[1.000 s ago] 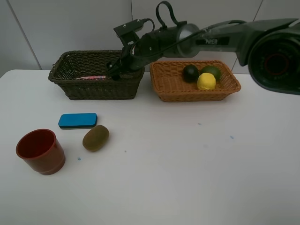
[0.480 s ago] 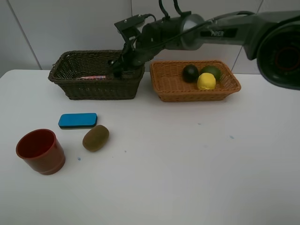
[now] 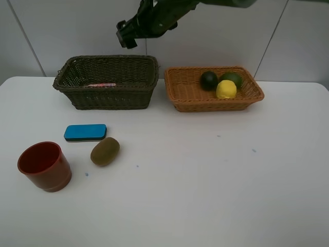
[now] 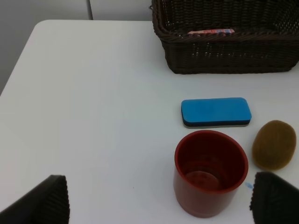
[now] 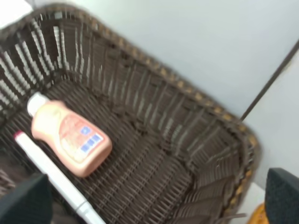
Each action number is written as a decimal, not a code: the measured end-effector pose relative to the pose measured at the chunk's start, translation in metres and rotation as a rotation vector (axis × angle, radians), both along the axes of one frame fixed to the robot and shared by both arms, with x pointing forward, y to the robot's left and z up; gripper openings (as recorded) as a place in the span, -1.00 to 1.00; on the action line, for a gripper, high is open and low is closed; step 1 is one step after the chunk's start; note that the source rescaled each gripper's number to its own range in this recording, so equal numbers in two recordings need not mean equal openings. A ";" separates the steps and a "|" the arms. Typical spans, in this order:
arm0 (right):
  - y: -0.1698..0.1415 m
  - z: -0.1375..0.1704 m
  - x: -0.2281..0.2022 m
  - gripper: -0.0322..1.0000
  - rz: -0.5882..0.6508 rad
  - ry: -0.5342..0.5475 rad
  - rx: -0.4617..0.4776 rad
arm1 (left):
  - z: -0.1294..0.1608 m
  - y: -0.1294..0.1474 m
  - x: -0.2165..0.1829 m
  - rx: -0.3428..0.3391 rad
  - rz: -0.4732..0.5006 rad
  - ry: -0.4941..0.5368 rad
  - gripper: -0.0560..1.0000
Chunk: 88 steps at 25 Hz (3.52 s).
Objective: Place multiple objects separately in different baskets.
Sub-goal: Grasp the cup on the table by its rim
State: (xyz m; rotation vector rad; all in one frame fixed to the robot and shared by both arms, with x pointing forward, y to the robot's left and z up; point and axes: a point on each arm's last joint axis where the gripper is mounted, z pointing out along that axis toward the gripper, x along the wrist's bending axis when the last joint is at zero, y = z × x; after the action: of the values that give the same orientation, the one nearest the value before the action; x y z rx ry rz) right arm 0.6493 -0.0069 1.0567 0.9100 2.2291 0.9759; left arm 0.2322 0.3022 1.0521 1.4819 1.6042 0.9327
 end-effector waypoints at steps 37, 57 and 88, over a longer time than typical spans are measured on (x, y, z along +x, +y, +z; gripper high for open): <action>-0.154 0.163 -0.200 1.00 -0.077 0.048 -0.055 | 0.000 0.000 0.000 0.000 0.000 0.000 1.00; -0.244 0.082 -0.338 1.00 -0.040 0.096 0.035 | 0.000 0.000 0.000 0.000 0.000 0.000 1.00; -0.290 0.018 -0.408 1.00 -0.190 -0.051 0.190 | 0.000 0.000 0.000 0.000 0.000 0.000 1.00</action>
State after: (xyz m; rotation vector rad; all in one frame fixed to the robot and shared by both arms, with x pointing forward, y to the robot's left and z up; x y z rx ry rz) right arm 0.2412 -0.2973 1.0742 1.1440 1.9900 1.1210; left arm 0.2322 0.3022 1.0521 1.4819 1.6042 0.9327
